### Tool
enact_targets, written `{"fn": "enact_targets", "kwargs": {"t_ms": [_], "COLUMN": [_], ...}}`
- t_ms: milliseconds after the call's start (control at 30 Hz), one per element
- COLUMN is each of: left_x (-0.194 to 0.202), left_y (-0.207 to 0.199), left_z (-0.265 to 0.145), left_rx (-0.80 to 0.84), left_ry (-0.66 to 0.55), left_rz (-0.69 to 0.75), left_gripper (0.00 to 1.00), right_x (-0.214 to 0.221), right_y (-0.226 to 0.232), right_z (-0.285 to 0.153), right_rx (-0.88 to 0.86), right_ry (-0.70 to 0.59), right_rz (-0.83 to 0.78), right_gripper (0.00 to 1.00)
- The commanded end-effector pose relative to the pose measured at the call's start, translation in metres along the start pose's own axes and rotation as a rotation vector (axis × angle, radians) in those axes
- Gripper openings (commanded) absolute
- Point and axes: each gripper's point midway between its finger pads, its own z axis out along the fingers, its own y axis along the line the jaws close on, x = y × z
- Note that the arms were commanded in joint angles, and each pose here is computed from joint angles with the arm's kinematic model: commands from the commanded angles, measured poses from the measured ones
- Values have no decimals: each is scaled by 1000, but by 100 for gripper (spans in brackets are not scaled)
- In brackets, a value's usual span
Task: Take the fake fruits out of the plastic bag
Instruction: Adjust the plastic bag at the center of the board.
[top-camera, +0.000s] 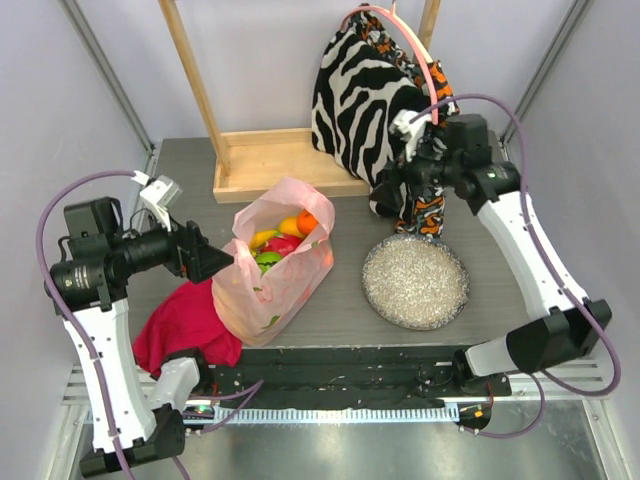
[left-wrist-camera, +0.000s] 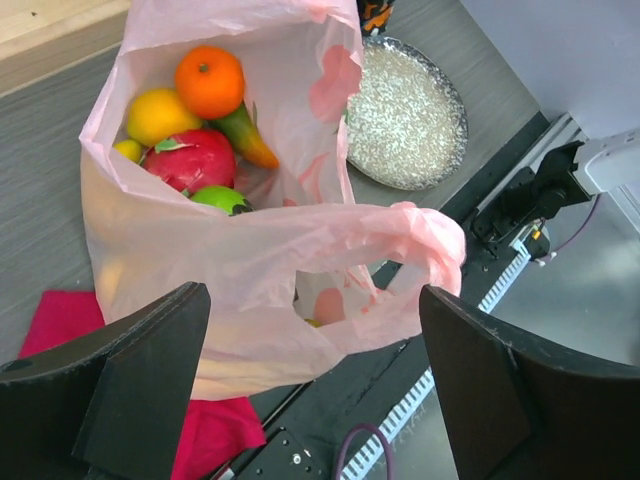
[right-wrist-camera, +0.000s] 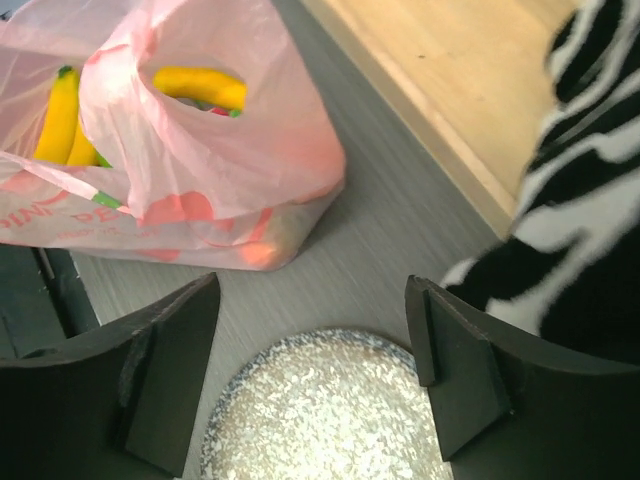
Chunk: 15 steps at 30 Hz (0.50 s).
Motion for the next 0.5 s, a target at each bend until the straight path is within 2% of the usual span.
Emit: {"fn": "enact_targets", "kwargs": {"t_ms": [0, 100, 200, 300, 367, 467], "left_x": [15, 4, -3, 0, 7, 18], "left_y": [-40, -57, -66, -63, -59, -50], "left_z": [-16, -23, -24, -23, -23, -19], "left_rx": [74, 113, 139, 112, 66, 15], "left_ry": [56, 48, 68, 91, 103, 133], "left_rz": [-106, -143, -294, -404, -409, -517], "left_gripper": [92, 92, 94, 98, 99, 98], "right_x": [-51, -70, -69, -66, -62, -57], "right_y": [37, 72, 100, 106, 114, 115], "right_z": [11, 22, 36, 55, 68, 86], "right_rx": [-117, -231, -299, -285, -291, -268], "right_ry": [-110, -142, -131, -139, -124, -102], "right_rz": [-83, -54, -30, -47, -58, -55], "right_gripper": [86, 91, 93, 93, 93, 93]}}
